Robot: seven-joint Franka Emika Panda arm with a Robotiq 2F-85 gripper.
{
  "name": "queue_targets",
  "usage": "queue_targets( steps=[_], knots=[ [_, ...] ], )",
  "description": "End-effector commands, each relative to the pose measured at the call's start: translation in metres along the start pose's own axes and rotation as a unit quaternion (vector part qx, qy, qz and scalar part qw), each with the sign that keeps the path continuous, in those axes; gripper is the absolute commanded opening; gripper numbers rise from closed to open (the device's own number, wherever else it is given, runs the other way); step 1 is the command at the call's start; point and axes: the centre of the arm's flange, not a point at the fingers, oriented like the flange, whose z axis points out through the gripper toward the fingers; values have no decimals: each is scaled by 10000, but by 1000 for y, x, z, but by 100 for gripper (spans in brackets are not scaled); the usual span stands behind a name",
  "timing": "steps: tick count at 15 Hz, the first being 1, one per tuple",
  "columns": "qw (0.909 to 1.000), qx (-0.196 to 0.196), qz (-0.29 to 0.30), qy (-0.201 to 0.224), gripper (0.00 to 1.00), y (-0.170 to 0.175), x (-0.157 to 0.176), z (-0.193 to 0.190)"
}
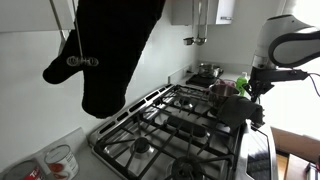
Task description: Move the pot to the right plate, remove the towel and put it on the stove
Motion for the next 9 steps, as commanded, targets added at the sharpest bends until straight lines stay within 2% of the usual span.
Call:
queue_targets(
  steps=[1, 2, 3, 4, 9],
  knots=[
    [9999, -48, 30, 88, 0, 3, -4, 1],
    [10000, -16, 25, 95, 26, 1, -4, -1],
    [10000, -11, 15, 93, 27, 0, -5, -2],
    [10000, -8, -24, 81, 32, -2, -6, -3],
    [9998, -66, -162, 80, 69, -11, -9, -2]
  ],
)
